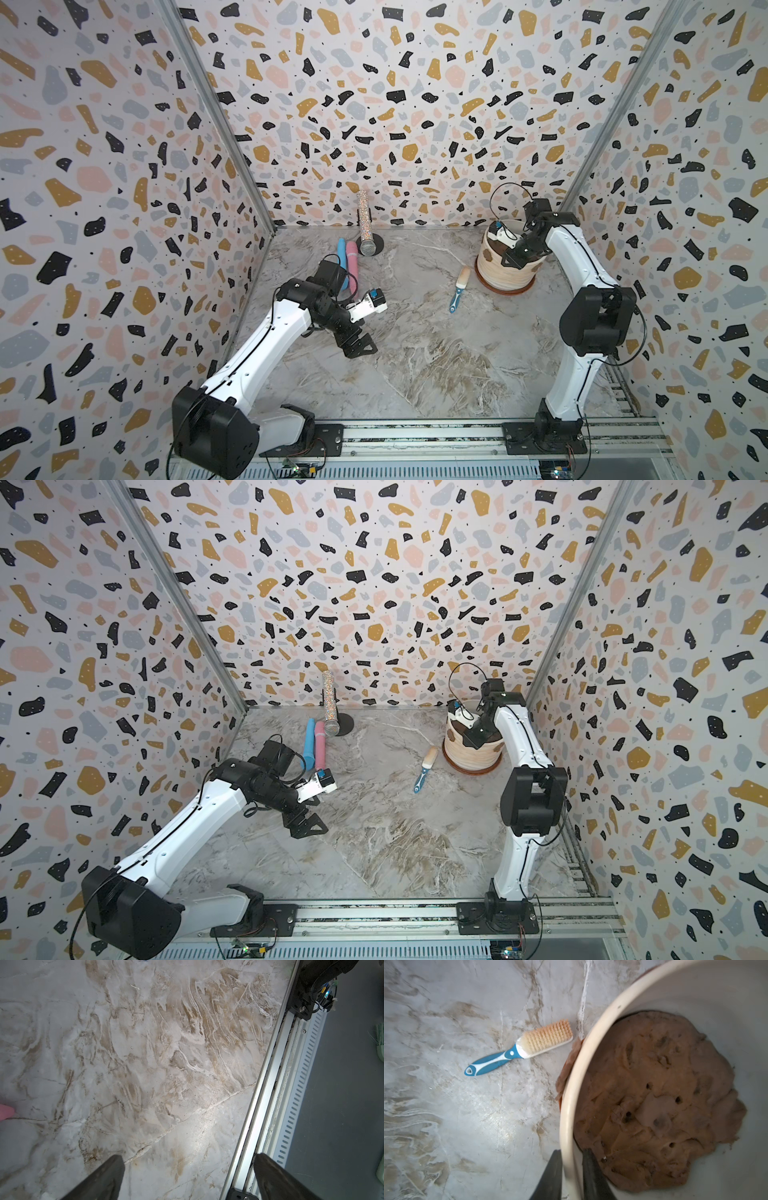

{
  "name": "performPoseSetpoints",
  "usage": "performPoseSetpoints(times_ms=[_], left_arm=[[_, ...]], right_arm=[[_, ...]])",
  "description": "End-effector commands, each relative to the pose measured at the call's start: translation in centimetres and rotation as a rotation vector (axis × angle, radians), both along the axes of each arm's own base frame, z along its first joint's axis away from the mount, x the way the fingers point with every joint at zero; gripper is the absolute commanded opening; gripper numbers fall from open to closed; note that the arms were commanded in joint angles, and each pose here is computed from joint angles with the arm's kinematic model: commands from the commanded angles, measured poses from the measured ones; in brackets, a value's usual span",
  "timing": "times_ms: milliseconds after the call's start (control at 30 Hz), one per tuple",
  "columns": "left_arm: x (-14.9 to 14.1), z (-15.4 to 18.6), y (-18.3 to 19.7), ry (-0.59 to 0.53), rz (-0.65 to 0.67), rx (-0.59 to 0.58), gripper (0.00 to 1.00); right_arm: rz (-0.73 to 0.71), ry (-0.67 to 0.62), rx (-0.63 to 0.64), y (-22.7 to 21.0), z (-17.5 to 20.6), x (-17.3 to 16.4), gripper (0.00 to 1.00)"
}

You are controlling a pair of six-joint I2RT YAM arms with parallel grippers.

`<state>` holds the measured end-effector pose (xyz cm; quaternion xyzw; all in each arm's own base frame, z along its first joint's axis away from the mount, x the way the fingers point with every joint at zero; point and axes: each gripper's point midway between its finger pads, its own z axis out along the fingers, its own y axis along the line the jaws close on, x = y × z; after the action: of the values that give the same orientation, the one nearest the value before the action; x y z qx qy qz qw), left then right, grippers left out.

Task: Scrub the dried mud off the ceramic pot
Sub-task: Move the pot to the center of the board.

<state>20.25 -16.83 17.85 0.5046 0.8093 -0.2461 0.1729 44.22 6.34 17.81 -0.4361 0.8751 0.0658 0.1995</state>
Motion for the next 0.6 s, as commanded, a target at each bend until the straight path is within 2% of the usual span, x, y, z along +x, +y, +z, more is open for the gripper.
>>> performPoseSetpoints(times_ms=[0,200,567], left_arm=[[0.2,-0.1,0.1,-0.007,0.013,-0.006,1.00],[0.4,-0.2,0.2,-0.009,0.023,0.002,1.00],[0.4,0.0,0.6,-0.018,0.030,0.009,1.00]], right_arm=[[0.148,0.079,0.102,2.7,1.6,-3.9,0.05],[0.315,0.075,0.124,4.6,1.7,-5.8,0.00],[0.637,-0.012,0.177,10.5,2.7,-8.5,0.00]])
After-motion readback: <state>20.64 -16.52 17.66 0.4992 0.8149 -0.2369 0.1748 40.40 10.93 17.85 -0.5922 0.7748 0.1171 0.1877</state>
